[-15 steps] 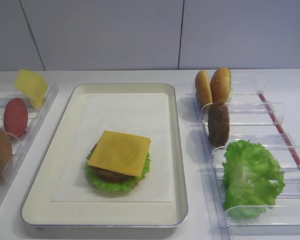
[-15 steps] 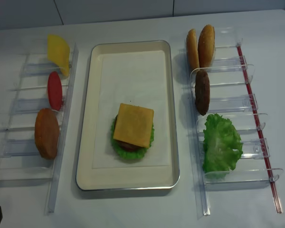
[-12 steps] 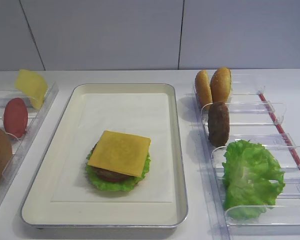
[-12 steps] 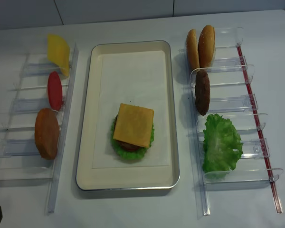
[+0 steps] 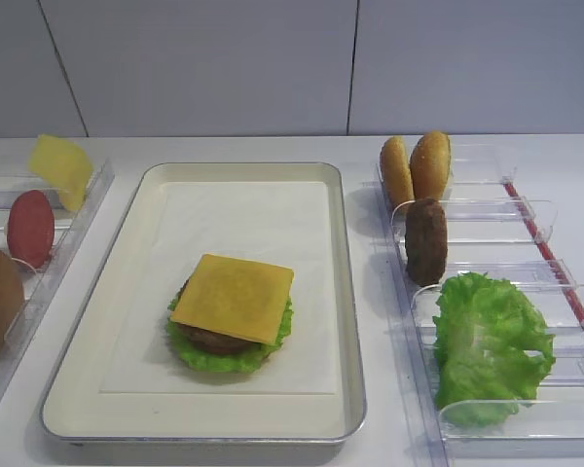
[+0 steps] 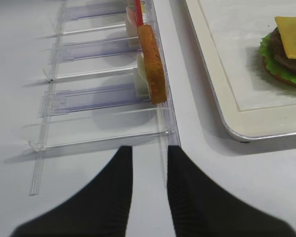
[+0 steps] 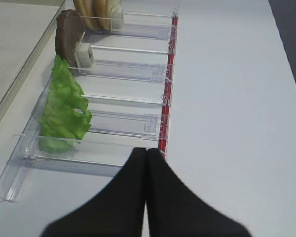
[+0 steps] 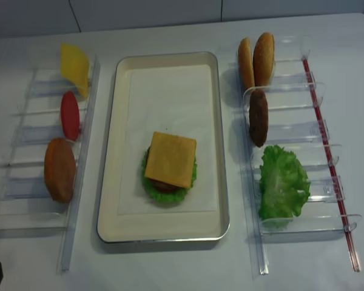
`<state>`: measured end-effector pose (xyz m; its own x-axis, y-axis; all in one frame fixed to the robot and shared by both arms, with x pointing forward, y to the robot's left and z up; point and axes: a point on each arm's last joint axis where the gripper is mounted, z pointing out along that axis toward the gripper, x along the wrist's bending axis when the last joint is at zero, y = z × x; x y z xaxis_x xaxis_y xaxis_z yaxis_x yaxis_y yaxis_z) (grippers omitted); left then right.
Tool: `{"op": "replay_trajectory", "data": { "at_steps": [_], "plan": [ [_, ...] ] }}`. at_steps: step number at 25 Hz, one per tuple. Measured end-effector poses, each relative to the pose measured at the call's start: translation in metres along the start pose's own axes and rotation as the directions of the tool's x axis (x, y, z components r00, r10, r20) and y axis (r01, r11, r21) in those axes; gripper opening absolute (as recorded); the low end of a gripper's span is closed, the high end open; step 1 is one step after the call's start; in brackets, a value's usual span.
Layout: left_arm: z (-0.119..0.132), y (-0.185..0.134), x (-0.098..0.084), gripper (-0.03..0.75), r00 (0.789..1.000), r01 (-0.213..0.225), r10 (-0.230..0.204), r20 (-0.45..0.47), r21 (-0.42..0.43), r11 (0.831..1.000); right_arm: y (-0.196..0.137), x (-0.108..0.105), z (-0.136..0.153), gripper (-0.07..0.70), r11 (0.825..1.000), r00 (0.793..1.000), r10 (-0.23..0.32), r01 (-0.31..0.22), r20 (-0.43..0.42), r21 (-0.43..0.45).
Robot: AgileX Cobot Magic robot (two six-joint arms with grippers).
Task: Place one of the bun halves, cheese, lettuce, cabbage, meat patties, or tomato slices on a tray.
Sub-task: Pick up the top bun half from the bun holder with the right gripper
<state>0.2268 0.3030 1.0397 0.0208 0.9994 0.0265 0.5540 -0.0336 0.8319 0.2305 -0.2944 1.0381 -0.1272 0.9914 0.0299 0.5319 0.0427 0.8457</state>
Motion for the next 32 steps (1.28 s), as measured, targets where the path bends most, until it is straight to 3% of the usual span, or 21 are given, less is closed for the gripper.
{"op": "replay_trajectory", "data": {
  "at_steps": [4, 6, 12, 14, 19, 26, 30, 32],
  "plan": [
    [0.0, 0.0, 0.0, 0.171, 1.0, 0.0, 0.0, 0.0, 0.0, 1.0, 0.001, 0.0, 0.001, 0.02, 1.0, 1.0, 0.004, -0.004, 0.0, 0.008],
    [0.0, 0.0, 0.0, 0.171, 1.0, 0.0, 0.0, 0.0, 0.0, 1.0, 0.003, 0.0, 0.004, 0.079, 0.999, 1.0, 0.009, -0.009, 0.0, 0.034],
    [0.0, 0.0, 0.0, 0.171, 1.0, 0.0, 0.0, 0.0, 0.0, 1.0, 0.026, 0.002, 0.019, 0.501, 0.987, 0.997, 0.08, -0.076, -0.02, 0.143],
    [0.0, 0.0, 0.0, 0.171, 1.0, 0.0, 0.0, 0.0, 0.0, 1.0, 0.045, 0.002, 0.022, 0.571, 0.982, 0.996, 0.087, -0.083, -0.021, 0.171],
    [0.0, 0.0, 0.0, 0.171, 1.0, 0.0, 0.0, 0.0, 0.0, 1.0, 0.104, 0.002, 0.032, 0.61, 0.967, 0.995, 0.097, -0.09, -0.02, 0.237],
    [0.0, 0.0, 0.0, 0.171, 1.0, 0.0, 0.0, 0.0, -0.001, 1.0, 0.181, 0.002, 0.082, 0.61, 0.892, 0.993, 0.114, -0.095, -0.018, 0.442],
    [0.0, 0.0, 0.0, 0.171, 1.0, 0.0, 0.0, 0.0, -0.001, 1.0, 0.218, 0.004, 0.125, 0.61, 0.859, 0.99, 0.139, -0.101, -0.038, 0.502],
    [0.0, 0.0, 0.0, 0.171, 1.0, 0.0, 0.0, 0.0, -0.001, 1.0, 0.236, 0.01, 0.146, 0.61, 0.856, 0.989, 0.13, -0.08, -0.063, 0.511]
  ]
}}
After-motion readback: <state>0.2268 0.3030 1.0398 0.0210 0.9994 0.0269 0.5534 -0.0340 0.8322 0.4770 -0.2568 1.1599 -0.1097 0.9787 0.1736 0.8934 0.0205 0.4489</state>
